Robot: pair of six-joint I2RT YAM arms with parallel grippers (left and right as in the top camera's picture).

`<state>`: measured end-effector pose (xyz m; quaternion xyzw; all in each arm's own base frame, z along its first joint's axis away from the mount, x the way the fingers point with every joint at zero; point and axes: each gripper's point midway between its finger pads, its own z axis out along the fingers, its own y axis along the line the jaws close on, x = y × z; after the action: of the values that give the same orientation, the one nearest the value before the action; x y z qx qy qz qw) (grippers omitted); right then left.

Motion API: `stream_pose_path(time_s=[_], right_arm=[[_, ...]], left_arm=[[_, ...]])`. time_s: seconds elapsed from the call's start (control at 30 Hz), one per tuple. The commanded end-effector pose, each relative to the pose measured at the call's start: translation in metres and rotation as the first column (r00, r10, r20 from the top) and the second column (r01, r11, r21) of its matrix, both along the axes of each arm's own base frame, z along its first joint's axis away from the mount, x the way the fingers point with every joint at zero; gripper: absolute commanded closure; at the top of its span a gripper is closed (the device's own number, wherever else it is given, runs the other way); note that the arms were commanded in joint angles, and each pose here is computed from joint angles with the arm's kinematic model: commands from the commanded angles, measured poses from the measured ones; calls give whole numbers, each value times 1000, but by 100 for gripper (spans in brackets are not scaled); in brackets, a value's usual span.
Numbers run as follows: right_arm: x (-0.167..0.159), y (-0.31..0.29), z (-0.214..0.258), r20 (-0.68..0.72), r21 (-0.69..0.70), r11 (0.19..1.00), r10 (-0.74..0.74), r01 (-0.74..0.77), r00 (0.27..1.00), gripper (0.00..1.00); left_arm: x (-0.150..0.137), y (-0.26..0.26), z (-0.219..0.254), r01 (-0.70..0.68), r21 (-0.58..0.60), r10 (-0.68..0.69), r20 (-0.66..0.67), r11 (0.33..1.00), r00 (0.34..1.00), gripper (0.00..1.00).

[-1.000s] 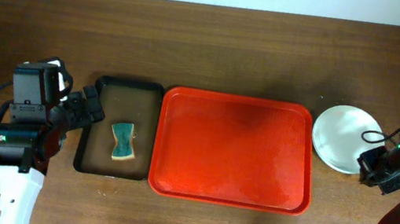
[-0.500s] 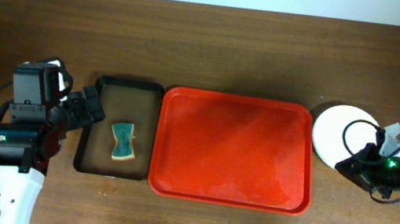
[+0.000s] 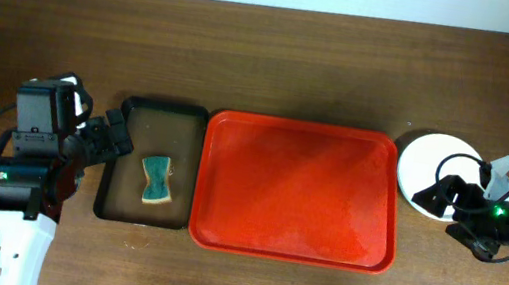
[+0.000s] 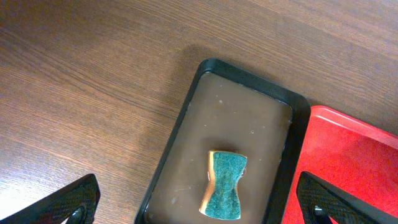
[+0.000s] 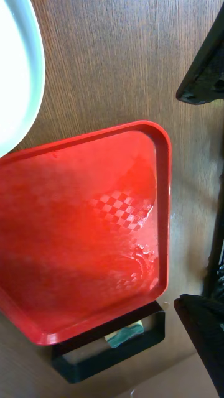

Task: Clean dirty plates on tray and stack at the side

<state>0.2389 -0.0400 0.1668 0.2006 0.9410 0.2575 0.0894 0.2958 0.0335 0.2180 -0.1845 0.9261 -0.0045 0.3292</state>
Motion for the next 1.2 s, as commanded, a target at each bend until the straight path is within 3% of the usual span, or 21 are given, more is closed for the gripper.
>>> stream_pose_path(time_s=[0.0,0.3,0.47,0.57,0.7,0.8,0.83,0.9,0.97,1.03,1.17], right_arm=[[4,-1,4,20,6,1000,3,-3,1000,2],[5,12,15,78,-34,998,54,-52,995,2],[-5,53,45,201,-110,975,211,-192,957,2],[-12,80,67,314,-247,924,362,-293,878,2],[8,130,125,630,-436,839,543,-326,555,2],[14,146,174,823,-446,873,486,-196,294,1],[11,148,187,862,-434,888,459,-154,215,2],[-8,146,217,911,-413,910,413,-42,-17,2],[-29,139,232,906,-394,918,397,46,-150,2],[-45,122,244,903,-337,924,371,178,-215,2],[-55,105,235,893,-317,901,389,296,-225,2]], left_arm=[[0,2,6,-13,3,13,16,1000,1000,1],[0,2,6,-13,3,13,16,1000,1000,1],[0,2,6,-13,3,13,16,1000,1000,1],[0,2,6,-13,3,13,16,1000,1000,1],[0,2,6,-13,3,13,16,1000,1000,1],[0,2,6,-13,3,13,16,1000,1000,1],[0,2,6,-13,3,13,16,1000,1000,1],[0,2,6,-13,3,13,16,1000,1000,1],[0,2,6,-13,3,13,16,1000,1000,1],[0,2,6,-13,3,13,16,1000,1000,1],[0,2,6,-13,3,13,16,1000,1000,1]])
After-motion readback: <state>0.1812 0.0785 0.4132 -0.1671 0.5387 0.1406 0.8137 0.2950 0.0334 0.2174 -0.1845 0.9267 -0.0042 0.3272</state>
